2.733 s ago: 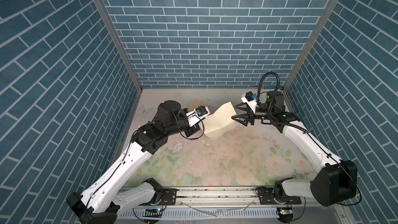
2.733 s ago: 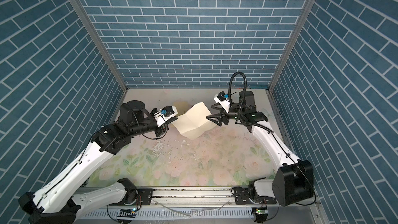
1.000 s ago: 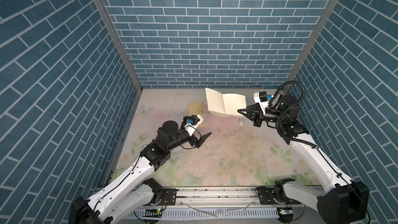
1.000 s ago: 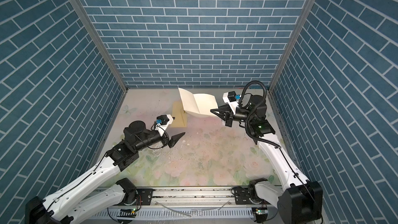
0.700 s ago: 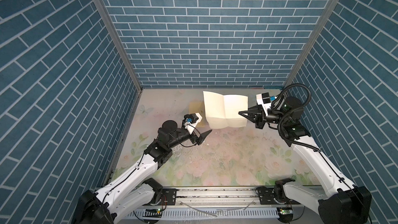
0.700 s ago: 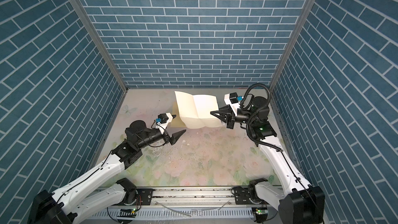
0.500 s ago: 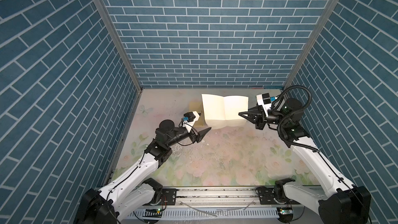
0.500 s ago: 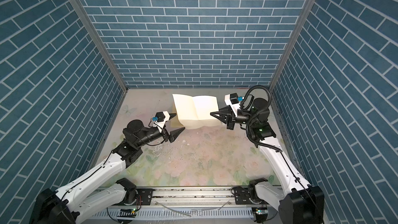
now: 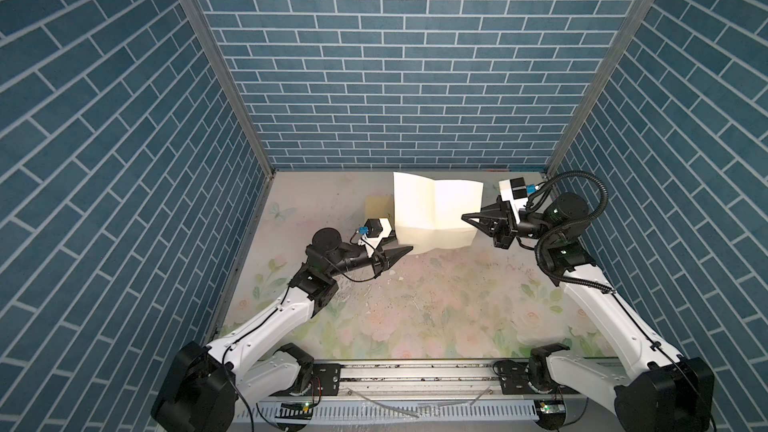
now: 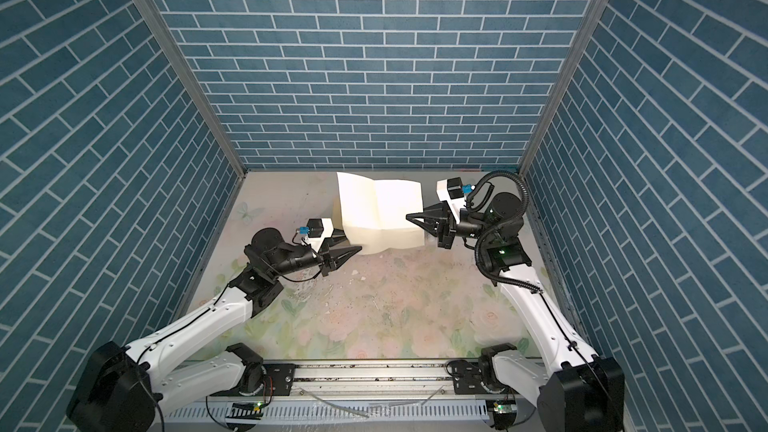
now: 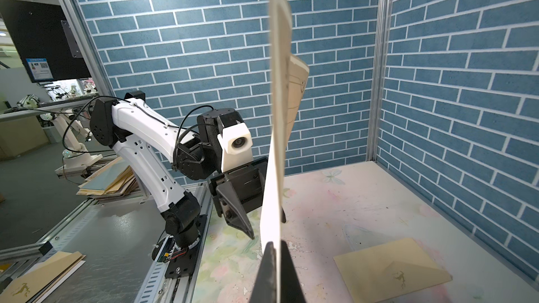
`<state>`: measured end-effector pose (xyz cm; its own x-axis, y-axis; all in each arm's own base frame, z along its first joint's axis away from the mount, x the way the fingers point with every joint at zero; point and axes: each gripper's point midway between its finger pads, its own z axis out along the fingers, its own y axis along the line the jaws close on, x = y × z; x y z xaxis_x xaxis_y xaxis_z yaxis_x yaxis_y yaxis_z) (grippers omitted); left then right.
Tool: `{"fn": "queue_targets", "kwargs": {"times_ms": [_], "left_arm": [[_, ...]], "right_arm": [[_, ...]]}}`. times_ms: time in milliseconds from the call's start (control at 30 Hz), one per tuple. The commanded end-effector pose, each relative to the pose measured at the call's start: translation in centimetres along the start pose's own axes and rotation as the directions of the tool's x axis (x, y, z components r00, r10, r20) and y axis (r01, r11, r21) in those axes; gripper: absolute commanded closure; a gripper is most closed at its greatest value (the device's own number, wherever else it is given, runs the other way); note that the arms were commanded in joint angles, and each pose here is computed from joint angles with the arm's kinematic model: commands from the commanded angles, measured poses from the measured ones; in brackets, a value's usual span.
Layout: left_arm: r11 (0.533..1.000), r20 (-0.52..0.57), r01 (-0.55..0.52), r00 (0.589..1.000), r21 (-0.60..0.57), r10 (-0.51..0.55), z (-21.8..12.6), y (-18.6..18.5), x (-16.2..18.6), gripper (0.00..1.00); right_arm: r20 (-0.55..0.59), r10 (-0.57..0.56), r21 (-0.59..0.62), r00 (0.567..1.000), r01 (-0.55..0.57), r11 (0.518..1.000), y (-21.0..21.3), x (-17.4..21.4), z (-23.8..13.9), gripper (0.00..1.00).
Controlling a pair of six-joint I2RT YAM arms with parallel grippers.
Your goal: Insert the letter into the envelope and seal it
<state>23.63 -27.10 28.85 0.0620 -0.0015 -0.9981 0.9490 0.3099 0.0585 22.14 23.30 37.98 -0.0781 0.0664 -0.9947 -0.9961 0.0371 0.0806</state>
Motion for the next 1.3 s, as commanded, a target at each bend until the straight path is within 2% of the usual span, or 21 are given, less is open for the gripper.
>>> {"fn": "queue_targets", "kwargs": {"times_ms": [0,233,367,500,567,667,767,867,1033,1267], "left_arm": [[0.999,0.030,-0.043,0.999,-0.012,0.043,-0.2,0.1,-1.0,0.70],[0.996,0.035,-0.081,0.996,-0.038,0.082,-1.0,-0.1,-1.1,1.00],[0.994,0.020,-0.097,0.995,-0.039,0.098,-1.2,-0.3,-0.9,1.00],[0.992,-0.013,-0.119,0.993,-0.042,0.118,-1.5,-0.5,-0.3,1.00],[0.990,-0.049,-0.131,0.990,-0.042,0.129,-1.7,-0.6,0.1,1.00],[0.988,-0.106,-0.151,0.984,-0.040,0.146,-2.1,-0.7,0.8,1.00],[0.986,-0.151,-0.165,0.976,-0.031,0.159,-2.3,-0.8,1.2,1.00],[0.983,-0.194,-0.178,0.967,-0.037,0.167,-2.5,-0.6,1.4,1.00],[0.983,-0.217,-0.180,0.962,-0.042,0.167,-2.5,-0.3,1.3,1.00],[0.989,-0.206,-0.142,0.970,-0.052,0.128,-2.2,-0.1,1.1,1.00]], "right_arm": [[0.004,0.011,0.004,1.000,-0.011,1.000,-0.1,0.6,-0.1,1.00],[0.007,0.034,0.041,0.999,-0.035,0.999,-1.4,0.9,0.1,1.00],[0.006,0.036,0.100,0.999,-0.037,0.994,-2.3,0.8,0.0,0.98],[-0.039,-0.002,0.264,0.999,0.012,0.964,-3.9,0.6,-1.4,0.76],[-0.101,-0.040,0.372,0.994,0.075,0.925,-4.5,0.5,-2.5,0.65],[-0.172,-0.087,0.435,0.981,0.155,0.887,-3.9,-0.2,-3.6,0.54],[-0.223,-0.098,0.414,0.970,0.185,0.891,-2.3,-1.0,-3.9,0.40],[-0.263,-0.089,0.343,0.961,0.179,0.922,-0.4,-1.1,-3.1,0.33],[-0.322,-0.092,0.215,0.942,0.167,0.962,1.6,-0.2,-0.4,0.30],[-0.432,-0.136,0.141,0.891,0.216,0.966,2.1,1.7,3.2,0.31]]}}
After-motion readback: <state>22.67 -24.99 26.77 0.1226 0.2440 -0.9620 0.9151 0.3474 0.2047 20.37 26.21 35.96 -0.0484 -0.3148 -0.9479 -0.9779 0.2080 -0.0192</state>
